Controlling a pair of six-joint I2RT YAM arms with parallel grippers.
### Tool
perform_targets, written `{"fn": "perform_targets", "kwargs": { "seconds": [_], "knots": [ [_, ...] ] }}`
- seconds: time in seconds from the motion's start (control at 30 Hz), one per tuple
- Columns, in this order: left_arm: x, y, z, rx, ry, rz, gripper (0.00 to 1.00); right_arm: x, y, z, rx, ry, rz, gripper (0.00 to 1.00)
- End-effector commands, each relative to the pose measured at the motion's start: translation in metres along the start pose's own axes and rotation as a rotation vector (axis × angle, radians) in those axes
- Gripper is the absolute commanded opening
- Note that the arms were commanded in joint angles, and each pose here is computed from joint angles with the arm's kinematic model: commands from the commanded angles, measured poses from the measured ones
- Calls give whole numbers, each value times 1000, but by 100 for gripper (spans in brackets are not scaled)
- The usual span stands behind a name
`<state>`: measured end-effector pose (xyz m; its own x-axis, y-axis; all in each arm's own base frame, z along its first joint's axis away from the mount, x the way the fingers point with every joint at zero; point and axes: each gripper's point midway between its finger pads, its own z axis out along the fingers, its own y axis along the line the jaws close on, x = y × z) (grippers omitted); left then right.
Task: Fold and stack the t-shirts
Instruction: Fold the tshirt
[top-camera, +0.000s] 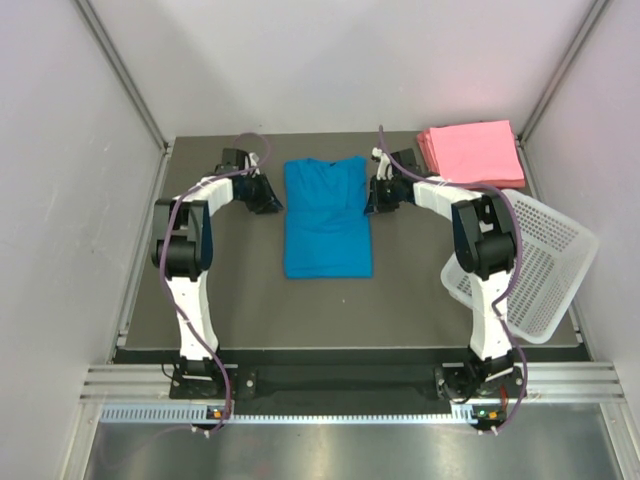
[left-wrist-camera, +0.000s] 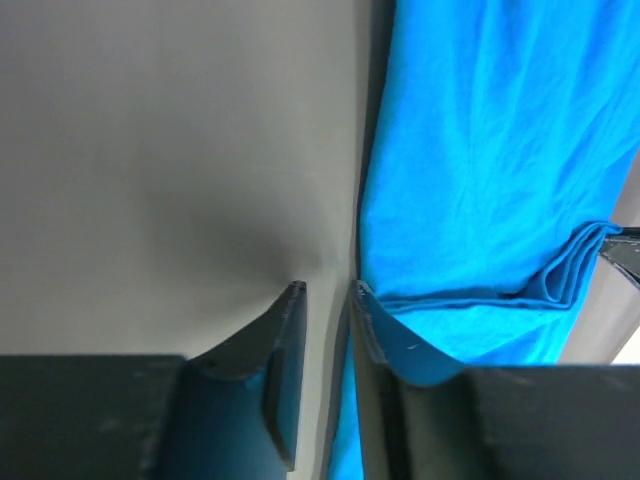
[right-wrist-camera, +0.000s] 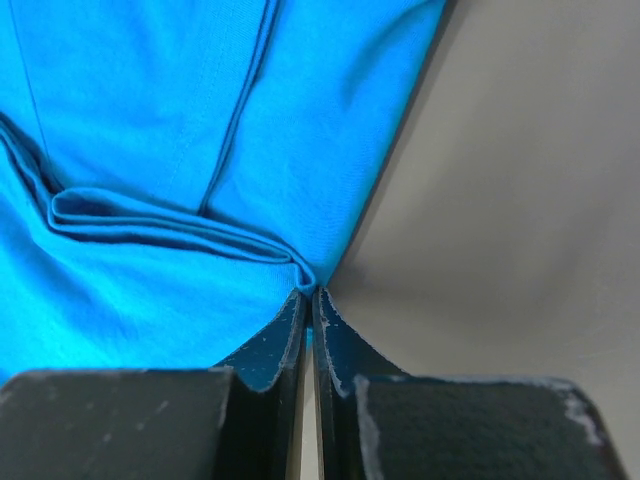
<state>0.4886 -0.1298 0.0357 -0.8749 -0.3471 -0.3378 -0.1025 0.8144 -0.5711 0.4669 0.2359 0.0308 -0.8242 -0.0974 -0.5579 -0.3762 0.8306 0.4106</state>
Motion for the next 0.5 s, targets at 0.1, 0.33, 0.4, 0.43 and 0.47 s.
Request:
{"fn": "perform_targets", "kwargs": {
  "seconds": [0.1,0.33,0.4,0.43,0.47],
  "knots": [
    [-21,-25,-31,68,-88,101,34,-25,1,-16,-6,-85,-12,2],
    [-3,-30,-21,147,-12,118,38,-26,4,-16,-15,-84,-3,2],
    [1,-27,-16,152,6,113,38,-26,4,-15,-18,-83,-2,2],
    [2,-26,-15,153,11,112,38,-27,4,-16,-17,-85,0,2],
    [5,-27,-14,160,21,111,38,-28,4,-16,-17,-85,0,2]
  ]
}}
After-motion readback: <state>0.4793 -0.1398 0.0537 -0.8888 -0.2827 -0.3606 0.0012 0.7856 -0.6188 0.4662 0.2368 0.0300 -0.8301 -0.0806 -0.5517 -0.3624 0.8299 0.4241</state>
